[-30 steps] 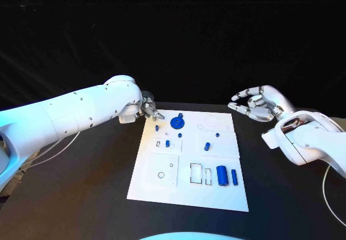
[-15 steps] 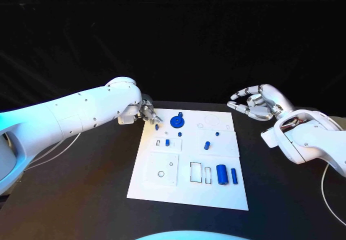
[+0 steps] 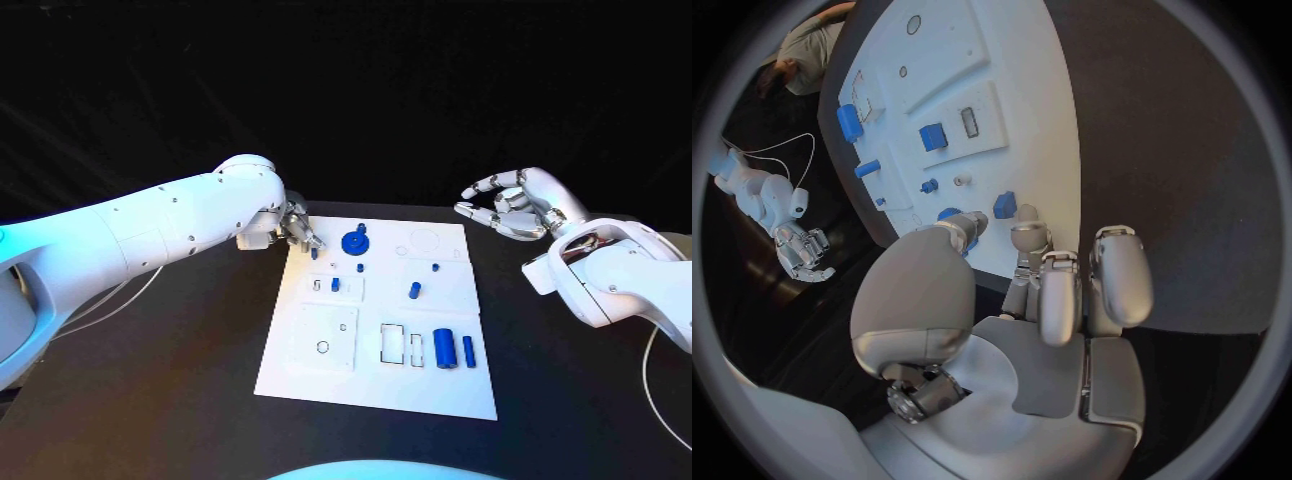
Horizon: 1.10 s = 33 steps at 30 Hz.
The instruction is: Assemble the parts on the task board
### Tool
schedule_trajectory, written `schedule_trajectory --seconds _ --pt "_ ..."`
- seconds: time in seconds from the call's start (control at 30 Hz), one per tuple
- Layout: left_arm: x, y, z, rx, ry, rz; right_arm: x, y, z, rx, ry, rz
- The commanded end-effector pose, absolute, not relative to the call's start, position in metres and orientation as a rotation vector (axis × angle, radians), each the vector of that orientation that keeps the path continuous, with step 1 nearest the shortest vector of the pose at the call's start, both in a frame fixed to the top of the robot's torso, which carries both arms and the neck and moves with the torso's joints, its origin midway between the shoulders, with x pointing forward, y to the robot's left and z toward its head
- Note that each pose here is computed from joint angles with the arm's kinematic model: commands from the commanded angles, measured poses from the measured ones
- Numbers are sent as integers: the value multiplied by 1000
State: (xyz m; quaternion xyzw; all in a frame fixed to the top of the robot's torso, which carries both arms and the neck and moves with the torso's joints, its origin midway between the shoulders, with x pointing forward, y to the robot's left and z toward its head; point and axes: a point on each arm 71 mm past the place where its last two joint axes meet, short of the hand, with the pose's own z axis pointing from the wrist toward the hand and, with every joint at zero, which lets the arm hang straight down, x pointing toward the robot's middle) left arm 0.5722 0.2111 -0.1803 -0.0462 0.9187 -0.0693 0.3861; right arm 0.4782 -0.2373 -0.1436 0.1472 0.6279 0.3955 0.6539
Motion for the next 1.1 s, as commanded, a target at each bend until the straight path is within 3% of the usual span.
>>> schedule_trajectory --seconds 0.03,1.1 --pt "571 209 -182 -108 2363 -193 478 -236 -144 322 1428 905" --pt "570 207 -182 -217 2341 -322 478 -236 -144 322 1425 905"
